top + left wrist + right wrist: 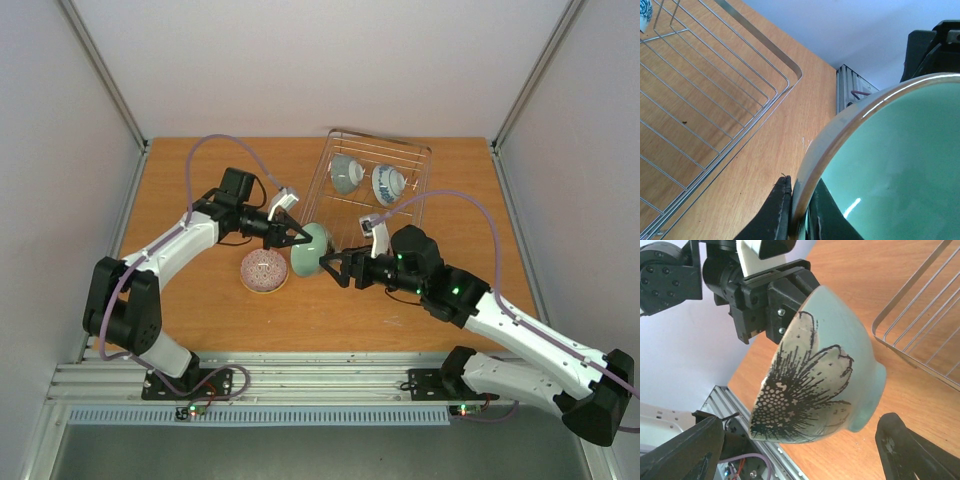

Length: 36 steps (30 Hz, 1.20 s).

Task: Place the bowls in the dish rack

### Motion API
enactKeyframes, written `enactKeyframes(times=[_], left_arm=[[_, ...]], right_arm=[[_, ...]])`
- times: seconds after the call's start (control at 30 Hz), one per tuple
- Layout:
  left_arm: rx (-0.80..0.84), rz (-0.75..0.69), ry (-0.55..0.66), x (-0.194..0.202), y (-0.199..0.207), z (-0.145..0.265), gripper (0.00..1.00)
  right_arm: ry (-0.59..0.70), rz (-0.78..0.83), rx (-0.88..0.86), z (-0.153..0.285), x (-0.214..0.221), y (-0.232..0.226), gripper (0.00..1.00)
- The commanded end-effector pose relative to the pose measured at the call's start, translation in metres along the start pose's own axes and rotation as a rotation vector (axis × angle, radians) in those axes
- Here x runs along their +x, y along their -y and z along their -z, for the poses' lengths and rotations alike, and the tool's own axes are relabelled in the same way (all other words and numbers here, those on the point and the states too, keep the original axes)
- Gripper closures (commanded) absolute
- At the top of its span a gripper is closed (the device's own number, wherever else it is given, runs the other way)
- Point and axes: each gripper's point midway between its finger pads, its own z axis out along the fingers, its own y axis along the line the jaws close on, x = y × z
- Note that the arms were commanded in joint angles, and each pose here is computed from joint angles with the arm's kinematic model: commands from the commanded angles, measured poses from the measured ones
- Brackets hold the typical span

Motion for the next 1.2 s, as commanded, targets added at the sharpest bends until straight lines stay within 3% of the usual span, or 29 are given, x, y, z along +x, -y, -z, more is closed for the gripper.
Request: enactKeyframes(times=[0.0, 0.13, 0.83, 0.97, 1.03, 1.17], left_arm=[[0.069, -0.028, 0.028, -0.012, 0.010, 0.000, 1.00], [0.065, -0.031, 0.029, -0.012, 0.011, 0.001, 1.00], [0.109, -0.053, 0.045, -0.015, 0.023, 0.004, 1.00], [0.110, -0.052, 0.047, -0.015, 0.024, 0.004, 1.00], [0.110, -0.050, 0.046, -0.015, 0.024, 0.004, 1.00], [0.112, -0.048, 0.046, -0.015, 0.023, 0.004, 1.00]], right_arm=[[-0.002, -0.004, 0.032, -0.001, -0.002, 0.004, 0.15], [-0.019, -0.018, 0.057, -0.012, 0.002, 0.012, 0.01], [0.045, -0.070, -0.117, -0.030, 0.000, -0.006, 0.02], [0.058, -0.069, -0.165, -0.030, -0.003, -0.014, 0.11], [0.061, -0.063, -0.189, -0.029, -0.003, -0.018, 0.22], [0.068, -0.053, -0.214, -0.027, -0.005, -0.023, 0.57]])
